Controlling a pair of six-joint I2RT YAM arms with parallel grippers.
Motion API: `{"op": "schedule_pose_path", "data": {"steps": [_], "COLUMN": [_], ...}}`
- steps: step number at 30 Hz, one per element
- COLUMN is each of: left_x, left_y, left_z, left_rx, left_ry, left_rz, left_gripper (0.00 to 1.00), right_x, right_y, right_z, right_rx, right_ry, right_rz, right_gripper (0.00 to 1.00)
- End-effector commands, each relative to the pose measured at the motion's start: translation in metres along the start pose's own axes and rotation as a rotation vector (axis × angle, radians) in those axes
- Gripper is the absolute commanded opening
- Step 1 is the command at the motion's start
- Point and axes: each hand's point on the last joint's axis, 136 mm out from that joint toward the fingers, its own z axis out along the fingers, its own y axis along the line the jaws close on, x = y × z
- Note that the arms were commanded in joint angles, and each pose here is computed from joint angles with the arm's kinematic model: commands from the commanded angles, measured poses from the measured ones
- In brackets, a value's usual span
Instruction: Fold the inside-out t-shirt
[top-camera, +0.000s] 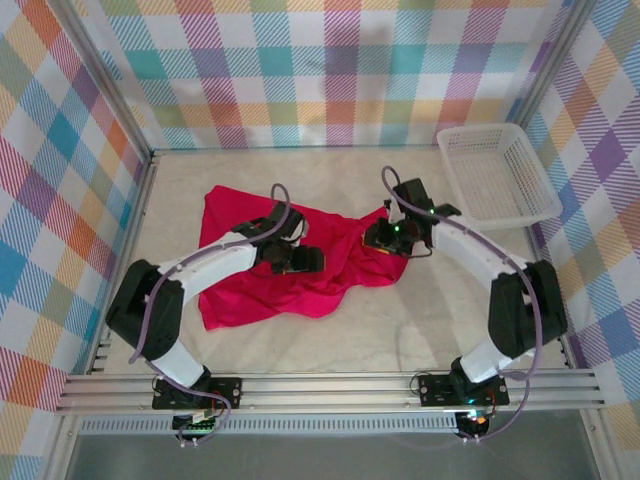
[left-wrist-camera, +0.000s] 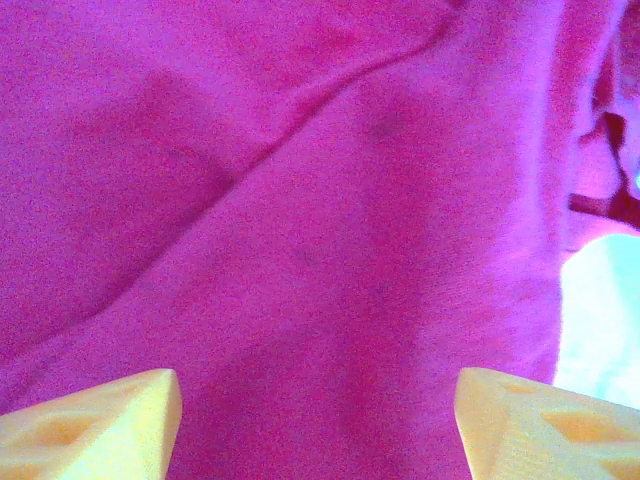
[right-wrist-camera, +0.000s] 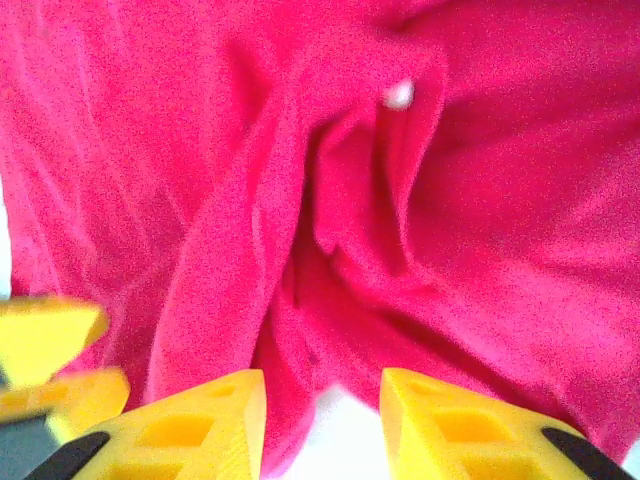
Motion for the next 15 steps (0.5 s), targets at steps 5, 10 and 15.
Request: {"op": "schedule_pose_path", "data": {"steps": [5,10,15], "left_x": [0.003,0.003,0.0], "left_y": [-0.029,-0.028,-0.014], "left_z": [0.017,0.019,0.015], "left_rx": [0.125,0.115,0.032], "left_ry": [0.045,0.039,0.02], "left_rz": [0.05,0.034,0.019], "left_gripper": [0.63,0.4,0.08], "right_x": [0.049,0.074,0.08], "right_y": [0.029,0.053,0.048], "right_z": [0.006,0.029,0.064], "right_rx": [-0.278,-0.338,-0.299], "right_ry": [0.103,0.155,0.171], "right_rz": [0.074,0.071,0.141], "right_gripper": [0.39,0.59,0.56]}}
